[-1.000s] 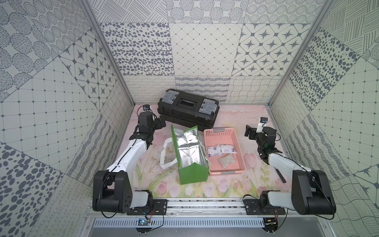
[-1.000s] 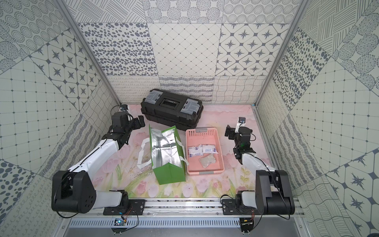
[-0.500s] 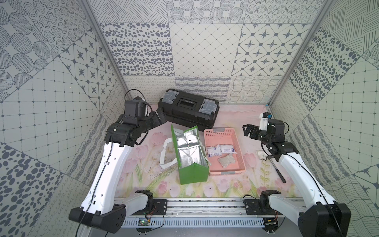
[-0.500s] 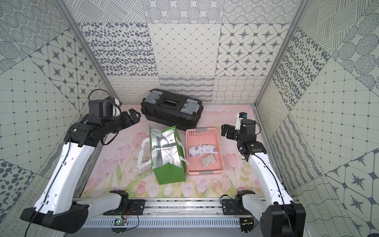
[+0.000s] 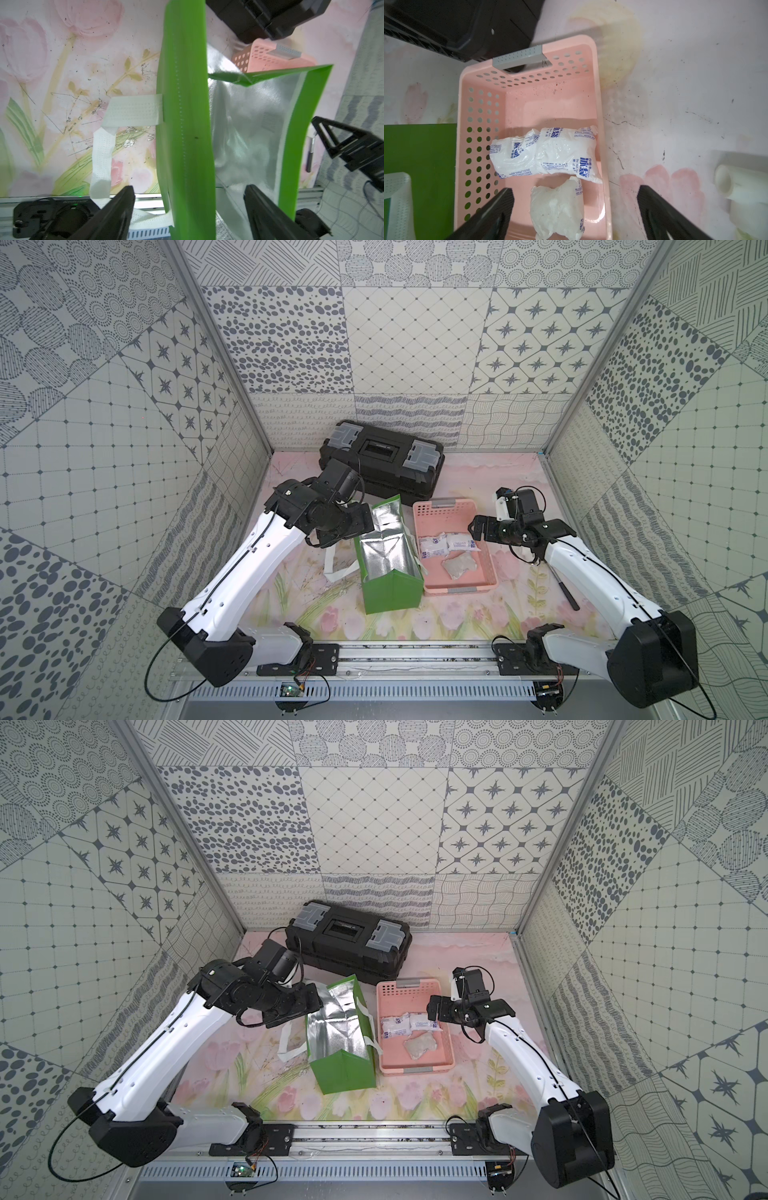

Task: Place the ice pack in the delivery bag
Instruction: Pick up the delivery bag from the center of the board, then move the bin to the center of the board.

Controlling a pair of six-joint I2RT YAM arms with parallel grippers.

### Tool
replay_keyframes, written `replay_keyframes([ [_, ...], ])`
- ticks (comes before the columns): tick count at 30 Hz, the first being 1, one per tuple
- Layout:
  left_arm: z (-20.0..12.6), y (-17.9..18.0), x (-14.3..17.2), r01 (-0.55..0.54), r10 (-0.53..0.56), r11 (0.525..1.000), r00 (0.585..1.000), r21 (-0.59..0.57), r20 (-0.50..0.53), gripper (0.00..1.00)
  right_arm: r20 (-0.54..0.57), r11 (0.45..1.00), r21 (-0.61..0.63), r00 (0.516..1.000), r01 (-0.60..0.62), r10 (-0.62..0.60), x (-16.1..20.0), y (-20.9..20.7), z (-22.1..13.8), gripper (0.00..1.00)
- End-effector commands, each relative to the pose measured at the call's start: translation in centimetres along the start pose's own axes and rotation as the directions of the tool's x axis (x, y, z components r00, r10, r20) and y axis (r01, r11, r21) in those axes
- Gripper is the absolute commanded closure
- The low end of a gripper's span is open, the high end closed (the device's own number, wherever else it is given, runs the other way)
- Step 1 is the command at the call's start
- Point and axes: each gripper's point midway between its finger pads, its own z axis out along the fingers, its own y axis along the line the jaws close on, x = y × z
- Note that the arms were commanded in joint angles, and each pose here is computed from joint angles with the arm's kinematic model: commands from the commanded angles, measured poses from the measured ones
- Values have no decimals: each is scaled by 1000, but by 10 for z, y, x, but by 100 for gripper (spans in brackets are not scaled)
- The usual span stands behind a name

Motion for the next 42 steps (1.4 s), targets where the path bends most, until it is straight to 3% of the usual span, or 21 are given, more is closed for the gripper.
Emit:
replay_keyframes([
  [1,10,17,15,7,-15,993,997,-116,-71,30,-42,997,69,999,-18,21,14,-12,13,1],
  [5,10,16,13,-14,4,993,997,-121,-75,56,-66,994,103,997,-36,43,24,-20,23,7],
  [12,0,2,-1,-43,42,997,999,-66,-19,98,-85,989,142,995,-38,51,28,-28,36,39],
  [16,-8,-16,-14,-76,76,997,996,14,39,100,-70,983,180,997,-29,43,21,-35,41,53],
  [18,-9,-30,-21,-96,92,993,994,65,62,100,-57,980,195,997,-38,50,16,-40,43,68],
  [24,-12,-66,-43,-129,110,972,989,198,104,100,-26,972,223,996,-75,83,-2,-65,51,100],
  [36,-15,-96,-59,-183,162,938,982,295,93,100,21,950,286,993,-121,120,-45,-126,53,100],
  [37,-14,-95,-61,-178,157,939,983,294,93,100,28,954,277,993,-116,113,-49,-125,51,97],
  [41,-9,-92,-60,-182,168,939,983,294,70,100,61,972,218,995,-88,76,-61,-108,32,59],
  [42,-8,-91,-59,-183,172,938,983,296,62,100,63,975,209,996,-76,64,-62,-104,25,53],
])
